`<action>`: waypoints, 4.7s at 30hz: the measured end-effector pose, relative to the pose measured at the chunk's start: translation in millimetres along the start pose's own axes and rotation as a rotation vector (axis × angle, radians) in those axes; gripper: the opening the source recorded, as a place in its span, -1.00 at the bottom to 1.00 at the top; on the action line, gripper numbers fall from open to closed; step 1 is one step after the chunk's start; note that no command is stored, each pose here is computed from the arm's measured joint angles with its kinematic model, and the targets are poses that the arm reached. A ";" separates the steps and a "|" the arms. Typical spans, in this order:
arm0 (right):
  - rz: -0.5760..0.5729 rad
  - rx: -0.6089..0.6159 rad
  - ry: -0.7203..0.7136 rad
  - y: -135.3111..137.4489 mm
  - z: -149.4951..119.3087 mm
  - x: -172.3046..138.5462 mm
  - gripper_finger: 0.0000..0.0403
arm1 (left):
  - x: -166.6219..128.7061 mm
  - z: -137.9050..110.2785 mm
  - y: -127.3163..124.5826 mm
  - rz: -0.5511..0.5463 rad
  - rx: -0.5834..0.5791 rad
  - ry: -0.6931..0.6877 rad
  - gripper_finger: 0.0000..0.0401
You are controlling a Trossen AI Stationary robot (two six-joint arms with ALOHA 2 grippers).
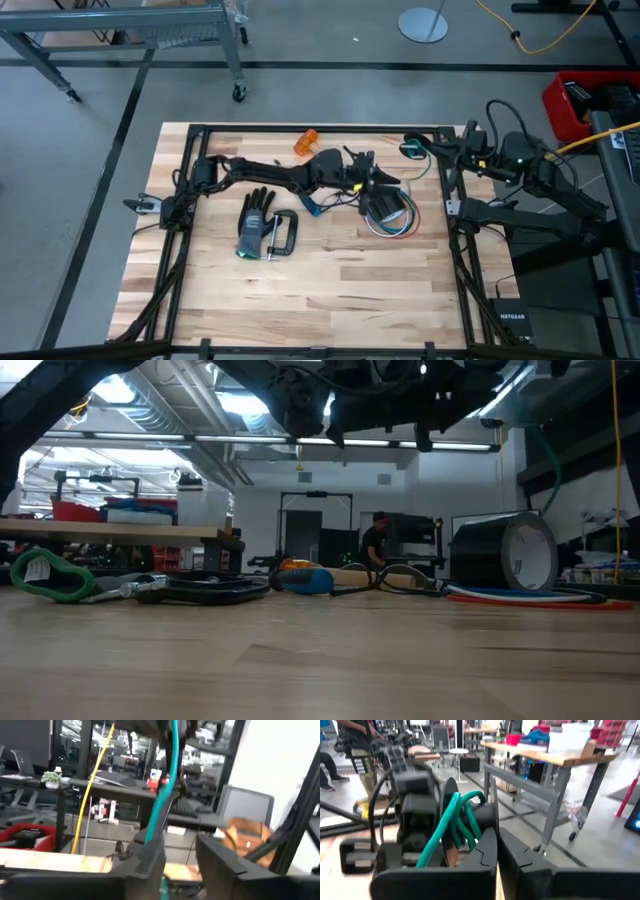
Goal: Coil cords
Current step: Coil the green wire onto the spool
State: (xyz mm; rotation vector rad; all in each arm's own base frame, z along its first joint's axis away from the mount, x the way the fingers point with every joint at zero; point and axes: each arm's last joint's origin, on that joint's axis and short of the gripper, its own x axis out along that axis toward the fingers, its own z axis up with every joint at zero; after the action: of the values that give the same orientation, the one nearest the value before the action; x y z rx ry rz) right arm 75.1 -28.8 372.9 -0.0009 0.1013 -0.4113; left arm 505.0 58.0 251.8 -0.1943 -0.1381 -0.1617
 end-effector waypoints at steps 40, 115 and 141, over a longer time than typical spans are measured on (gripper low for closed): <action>0.087 -0.070 -0.098 6.6 16.3 57.1 -1.00 | 5.3 -6.7 -18.0 0.040 0.217 0.013 -0.23; 0.085 0.038 0.126 9.6 -6.7 97.4 -1.00 | 6.7 -3.9 -1.4 0.134 0.052 0.118 -1.00; -0.127 -0.025 0.433 3.1 -35.7 86.0 -1.00 | -1.0 20.8 7.7 0.200 -0.086 0.076 -1.00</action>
State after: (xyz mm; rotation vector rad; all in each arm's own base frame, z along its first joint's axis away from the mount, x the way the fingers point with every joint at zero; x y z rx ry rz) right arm 151.2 -59.6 328.9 0.0578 0.5349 -0.5329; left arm 502.9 69.8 270.5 -0.2862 -0.0358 0.0244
